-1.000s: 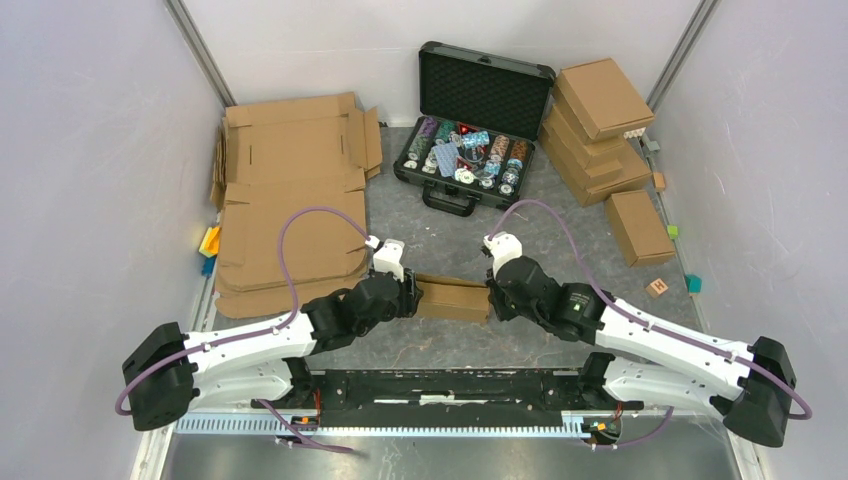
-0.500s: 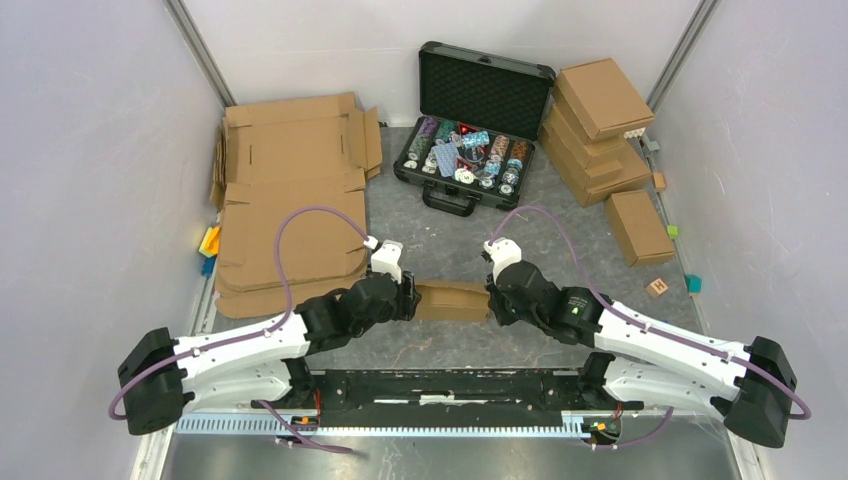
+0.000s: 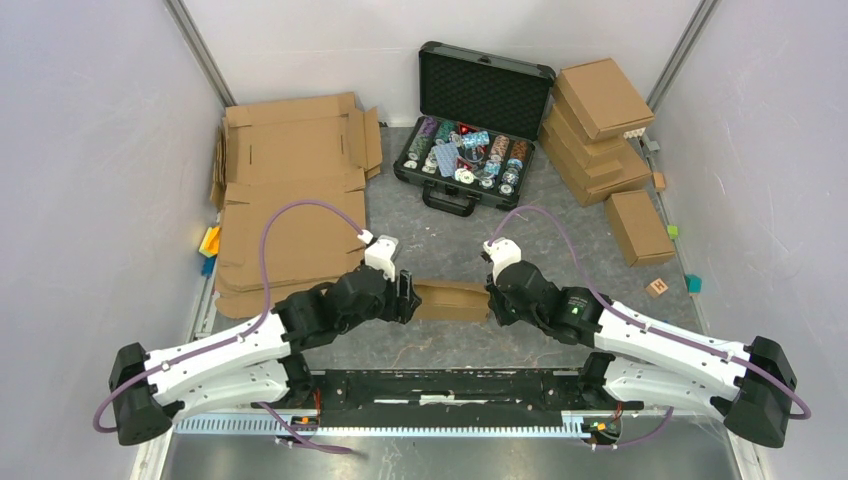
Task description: Fold the paper box
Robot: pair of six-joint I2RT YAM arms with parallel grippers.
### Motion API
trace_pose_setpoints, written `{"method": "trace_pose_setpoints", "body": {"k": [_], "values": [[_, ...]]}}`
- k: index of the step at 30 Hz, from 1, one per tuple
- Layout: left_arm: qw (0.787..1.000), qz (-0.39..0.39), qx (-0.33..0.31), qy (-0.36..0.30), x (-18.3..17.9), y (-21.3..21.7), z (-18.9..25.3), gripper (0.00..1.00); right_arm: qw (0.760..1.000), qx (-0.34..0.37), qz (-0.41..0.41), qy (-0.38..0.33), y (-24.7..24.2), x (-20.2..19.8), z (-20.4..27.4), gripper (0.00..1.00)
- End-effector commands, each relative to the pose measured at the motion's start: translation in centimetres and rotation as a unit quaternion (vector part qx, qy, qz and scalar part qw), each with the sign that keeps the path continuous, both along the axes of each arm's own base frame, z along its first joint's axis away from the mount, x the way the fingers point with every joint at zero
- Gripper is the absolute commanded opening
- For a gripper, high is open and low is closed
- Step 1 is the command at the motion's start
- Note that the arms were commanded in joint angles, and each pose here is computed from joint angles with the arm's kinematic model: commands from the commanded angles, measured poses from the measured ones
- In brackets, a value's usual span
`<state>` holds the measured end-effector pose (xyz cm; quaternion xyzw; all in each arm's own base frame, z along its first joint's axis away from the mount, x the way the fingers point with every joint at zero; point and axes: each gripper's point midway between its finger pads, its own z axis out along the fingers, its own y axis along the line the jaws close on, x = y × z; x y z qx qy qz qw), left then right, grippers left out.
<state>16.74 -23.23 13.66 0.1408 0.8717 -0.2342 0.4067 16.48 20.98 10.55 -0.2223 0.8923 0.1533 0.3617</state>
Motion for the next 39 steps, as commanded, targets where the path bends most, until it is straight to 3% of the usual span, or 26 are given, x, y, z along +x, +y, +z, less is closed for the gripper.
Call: {"method": "trace_pose_setpoints", "body": {"k": [1,8,18,22,26,34,39], "values": [[0.999,0.008,-0.035,-0.008,0.0,0.0,3.8,0.67,1.000,0.001,-0.001,-0.011,0.1,0.4,0.6,0.00],[0.999,0.023,-0.035,-0.010,2.6,0.2,5.4,0.47,1.000,0.004,0.006,-0.010,0.2,0.2,0.7,0.00],[0.999,0.026,-0.030,0.018,4.1,-0.3,2.6,0.46,1.000,0.003,0.005,-0.011,0.1,0.2,0.6,0.00],[0.998,0.026,-0.025,0.041,3.3,-0.1,0.4,0.35,1.000,0.002,0.005,-0.011,0.0,0.2,0.5,0.03],[0.997,0.039,-0.005,0.064,2.4,1.2,-2.1,0.26,1.000,0.002,0.005,-0.016,-0.1,0.3,0.8,0.10],[0.996,0.044,-0.018,0.073,1.8,1.5,-3.3,0.23,0.998,0.036,0.025,-0.043,0.4,0.2,3.9,0.54],[0.996,0.040,-0.023,0.070,1.9,1.2,-2.8,0.24,0.996,0.050,0.023,-0.077,0.5,1.1,7.2,0.59]]}}
